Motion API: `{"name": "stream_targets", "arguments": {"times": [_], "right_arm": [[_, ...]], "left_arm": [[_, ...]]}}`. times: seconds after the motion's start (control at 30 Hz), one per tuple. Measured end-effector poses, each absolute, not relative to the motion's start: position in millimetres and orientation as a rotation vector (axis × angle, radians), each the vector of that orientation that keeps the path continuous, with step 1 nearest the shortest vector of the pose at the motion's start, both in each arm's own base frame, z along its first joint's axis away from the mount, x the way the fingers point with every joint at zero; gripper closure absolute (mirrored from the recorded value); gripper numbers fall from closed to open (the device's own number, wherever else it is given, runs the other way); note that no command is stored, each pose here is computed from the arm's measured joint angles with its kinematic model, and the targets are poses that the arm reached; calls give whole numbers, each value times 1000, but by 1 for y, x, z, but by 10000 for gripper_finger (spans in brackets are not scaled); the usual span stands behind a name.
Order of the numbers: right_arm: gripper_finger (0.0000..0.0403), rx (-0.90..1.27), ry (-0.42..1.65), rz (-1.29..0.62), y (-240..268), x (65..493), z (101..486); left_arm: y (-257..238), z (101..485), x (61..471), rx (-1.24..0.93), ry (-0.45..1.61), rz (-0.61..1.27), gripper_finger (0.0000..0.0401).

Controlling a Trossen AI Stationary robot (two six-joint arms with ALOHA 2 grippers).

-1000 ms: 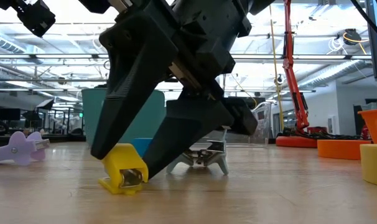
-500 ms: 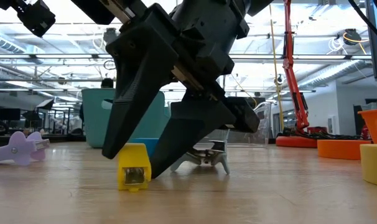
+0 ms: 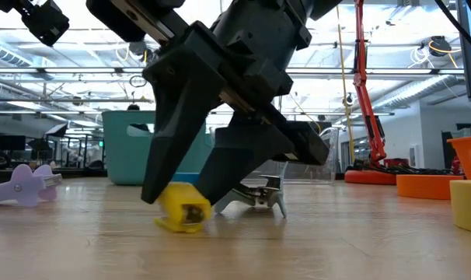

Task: Pick and place Stapler, Stapler remover, tape
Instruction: Put the mini yellow stapler into the blue bin

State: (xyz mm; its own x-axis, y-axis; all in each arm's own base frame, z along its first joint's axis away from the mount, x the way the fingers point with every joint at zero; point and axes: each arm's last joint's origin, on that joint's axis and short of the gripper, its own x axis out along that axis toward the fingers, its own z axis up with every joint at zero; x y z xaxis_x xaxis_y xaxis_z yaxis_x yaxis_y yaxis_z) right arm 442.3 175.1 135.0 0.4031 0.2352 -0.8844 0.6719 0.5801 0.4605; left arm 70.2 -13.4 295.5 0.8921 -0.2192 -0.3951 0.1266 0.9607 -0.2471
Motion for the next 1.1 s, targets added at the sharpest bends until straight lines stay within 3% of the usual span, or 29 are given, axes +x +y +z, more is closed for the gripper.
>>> {"name": "stream_targets", "arguments": {"times": [0.3, 0.87, 1.1], "right_arm": [[335, 955, 1165, -342, 175, 442, 134], [334, 1017, 1095, -303, 174, 449, 138], [338, 1035, 975, -254, 163, 457, 163]], "left_arm": [[-13, 296, 70, -218, 433, -181, 134], [-13, 295, 70, -220, 434, -181, 135], [-14, 296, 70, -228, 431, -180, 134]]}}
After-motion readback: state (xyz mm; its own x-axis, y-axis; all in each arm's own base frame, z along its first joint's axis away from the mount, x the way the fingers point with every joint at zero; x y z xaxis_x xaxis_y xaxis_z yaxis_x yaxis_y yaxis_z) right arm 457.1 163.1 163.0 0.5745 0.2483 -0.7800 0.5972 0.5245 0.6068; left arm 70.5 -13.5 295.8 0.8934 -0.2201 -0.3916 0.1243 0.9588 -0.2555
